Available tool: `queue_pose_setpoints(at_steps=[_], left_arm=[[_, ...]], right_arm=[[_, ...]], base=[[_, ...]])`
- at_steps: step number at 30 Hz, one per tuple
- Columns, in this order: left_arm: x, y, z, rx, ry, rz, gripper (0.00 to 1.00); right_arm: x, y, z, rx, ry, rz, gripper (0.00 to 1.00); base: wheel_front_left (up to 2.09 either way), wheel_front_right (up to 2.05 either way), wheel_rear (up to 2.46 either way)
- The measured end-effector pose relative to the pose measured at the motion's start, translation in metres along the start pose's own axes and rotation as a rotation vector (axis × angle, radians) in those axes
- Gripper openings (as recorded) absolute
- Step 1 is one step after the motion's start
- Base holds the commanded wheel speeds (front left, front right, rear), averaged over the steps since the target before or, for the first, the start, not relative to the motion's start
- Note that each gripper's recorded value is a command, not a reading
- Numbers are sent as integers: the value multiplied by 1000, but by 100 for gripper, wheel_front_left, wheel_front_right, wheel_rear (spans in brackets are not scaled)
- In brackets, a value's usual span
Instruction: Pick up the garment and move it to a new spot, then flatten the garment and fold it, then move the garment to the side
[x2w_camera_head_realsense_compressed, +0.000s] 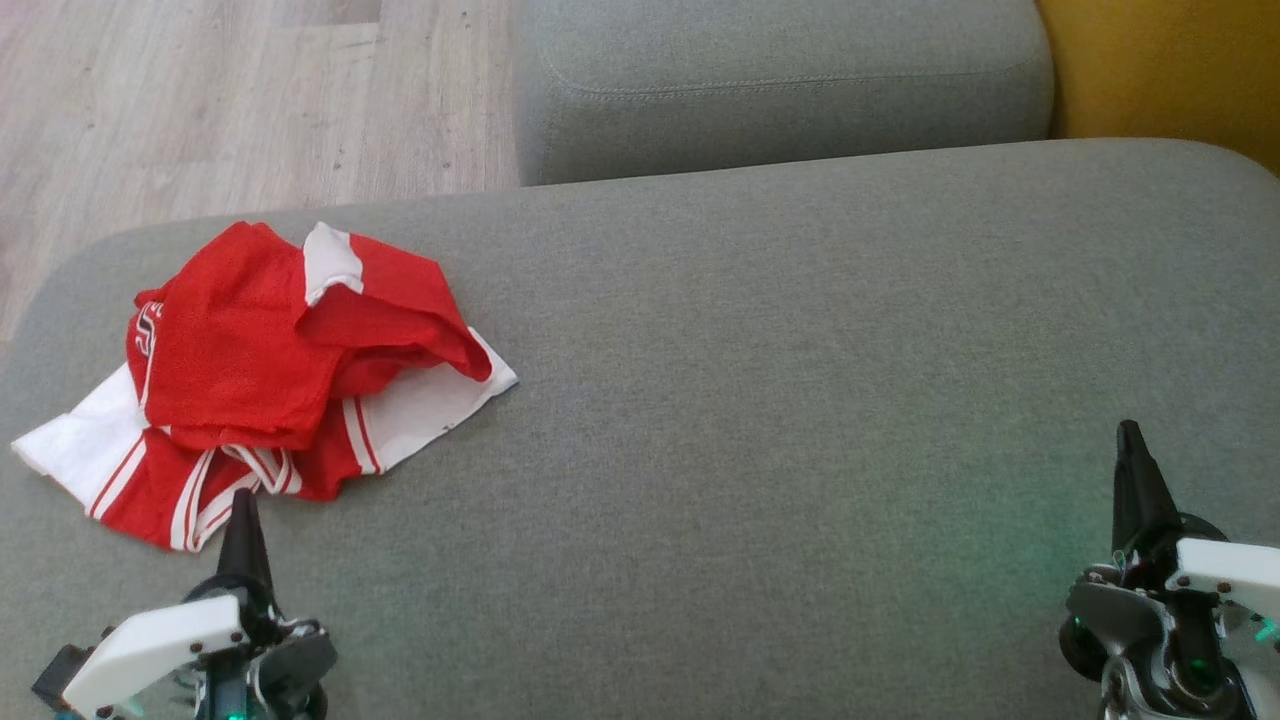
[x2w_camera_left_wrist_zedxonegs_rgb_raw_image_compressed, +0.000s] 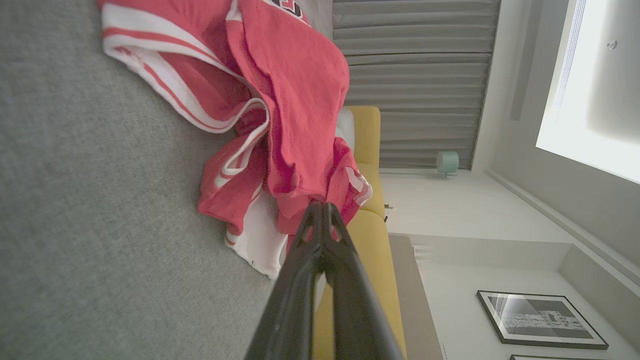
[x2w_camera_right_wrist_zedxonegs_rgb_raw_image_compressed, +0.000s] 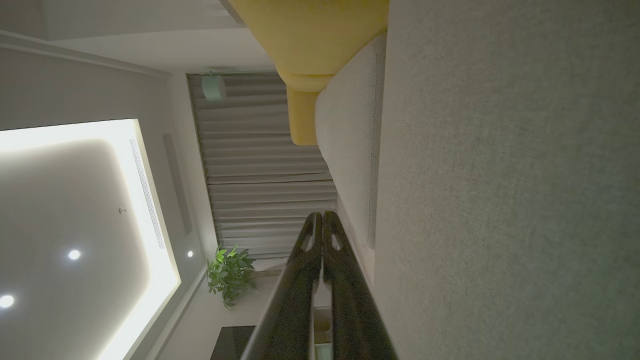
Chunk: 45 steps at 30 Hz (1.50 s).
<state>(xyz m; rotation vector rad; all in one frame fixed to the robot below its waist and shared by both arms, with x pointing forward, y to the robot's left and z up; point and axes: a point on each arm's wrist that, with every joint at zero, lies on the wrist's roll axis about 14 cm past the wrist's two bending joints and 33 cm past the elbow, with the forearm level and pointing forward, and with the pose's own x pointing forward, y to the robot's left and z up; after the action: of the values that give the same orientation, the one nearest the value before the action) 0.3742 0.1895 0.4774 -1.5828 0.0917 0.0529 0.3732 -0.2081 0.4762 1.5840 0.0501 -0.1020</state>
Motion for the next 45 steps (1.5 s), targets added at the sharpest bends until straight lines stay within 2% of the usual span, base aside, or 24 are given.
queue_pose_setpoints(at_steps=[26, 27, 33, 38, 45], left_arm=[[0, 2, 0, -1, 0, 5, 0], [-2, 7, 0, -2, 1, 21, 100], [-25, 54, -2, -15, -4, 160, 100], [-24, 52, -1, 6, -10, 156, 100], [-23, 48, 0, 98, -12, 147, 100]], right_arm=[[0, -2, 0, 1, 0, -5, 0], [-2, -7, 0, 2, 0, -20, 100], [-27, -56, 0, 12, -5, -166, 100], [-23, -52, -9, -4, 16, -154, 100], [-22, -53, -15, -104, 38, -161, 100]], base=[[0, 0, 0], [0, 0, 0], [0, 0, 0], [0, 0, 0], [0, 0, 0]])
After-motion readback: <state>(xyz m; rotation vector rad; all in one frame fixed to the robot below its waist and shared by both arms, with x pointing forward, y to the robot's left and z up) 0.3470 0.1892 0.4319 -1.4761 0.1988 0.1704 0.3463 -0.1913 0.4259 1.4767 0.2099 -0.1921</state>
